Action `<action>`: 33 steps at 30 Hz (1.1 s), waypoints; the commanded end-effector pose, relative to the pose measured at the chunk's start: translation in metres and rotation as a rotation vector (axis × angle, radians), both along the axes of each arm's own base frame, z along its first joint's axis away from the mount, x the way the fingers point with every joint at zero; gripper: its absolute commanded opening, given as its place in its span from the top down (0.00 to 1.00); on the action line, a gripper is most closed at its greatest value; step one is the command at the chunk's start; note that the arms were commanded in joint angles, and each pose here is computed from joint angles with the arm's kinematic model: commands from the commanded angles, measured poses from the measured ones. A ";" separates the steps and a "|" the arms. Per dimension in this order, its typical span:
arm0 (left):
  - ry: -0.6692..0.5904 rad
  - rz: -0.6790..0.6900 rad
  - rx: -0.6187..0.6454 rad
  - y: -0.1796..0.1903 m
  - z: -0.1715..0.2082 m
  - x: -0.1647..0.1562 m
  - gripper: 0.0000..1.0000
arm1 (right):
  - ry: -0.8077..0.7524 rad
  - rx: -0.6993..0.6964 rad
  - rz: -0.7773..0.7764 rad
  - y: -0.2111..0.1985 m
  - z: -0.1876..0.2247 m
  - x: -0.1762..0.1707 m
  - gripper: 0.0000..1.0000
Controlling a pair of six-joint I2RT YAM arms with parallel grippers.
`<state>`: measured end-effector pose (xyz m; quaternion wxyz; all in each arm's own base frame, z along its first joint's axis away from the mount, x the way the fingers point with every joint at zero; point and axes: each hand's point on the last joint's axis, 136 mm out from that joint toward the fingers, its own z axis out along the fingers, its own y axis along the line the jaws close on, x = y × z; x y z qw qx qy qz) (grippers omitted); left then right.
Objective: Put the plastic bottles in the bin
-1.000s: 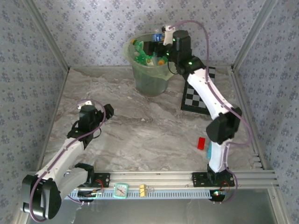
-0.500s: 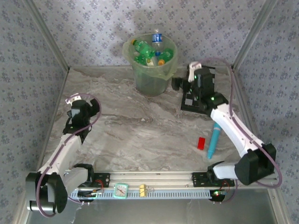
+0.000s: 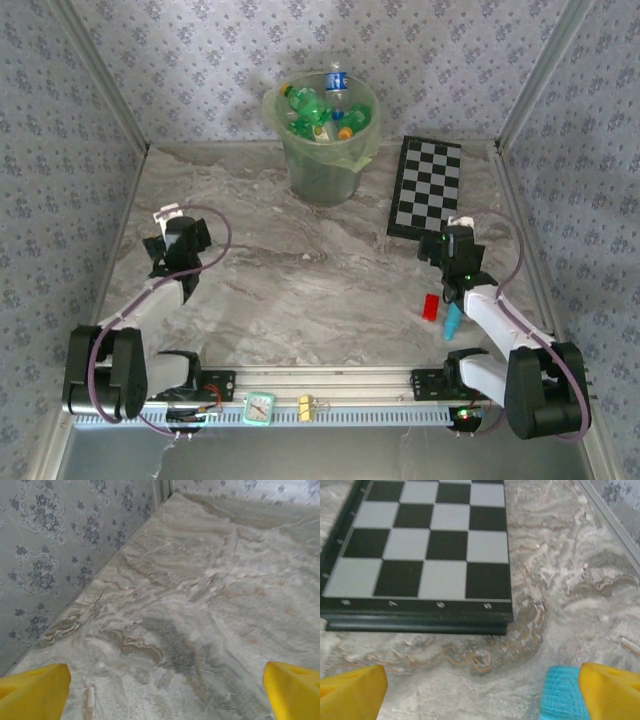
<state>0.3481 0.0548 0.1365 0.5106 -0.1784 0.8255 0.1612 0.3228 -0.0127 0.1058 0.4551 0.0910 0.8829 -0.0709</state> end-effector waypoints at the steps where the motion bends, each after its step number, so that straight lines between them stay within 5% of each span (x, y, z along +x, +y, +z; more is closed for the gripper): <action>1: -0.009 0.021 0.077 0.009 0.000 0.004 0.02 | -0.148 -0.004 -0.026 -0.011 0.022 0.016 0.00; 16: -0.043 -0.255 0.122 -0.031 -0.018 0.030 0.05 | -0.248 -0.066 0.039 -0.025 0.005 0.053 0.00; 21: -0.149 -0.345 0.080 -0.047 -0.022 0.032 0.05 | -0.220 -0.039 0.077 -0.023 -0.017 0.067 0.00; 33: -0.147 -0.313 0.043 -0.038 -0.037 0.035 0.02 | -0.222 -0.062 0.104 -0.015 -0.019 0.066 0.00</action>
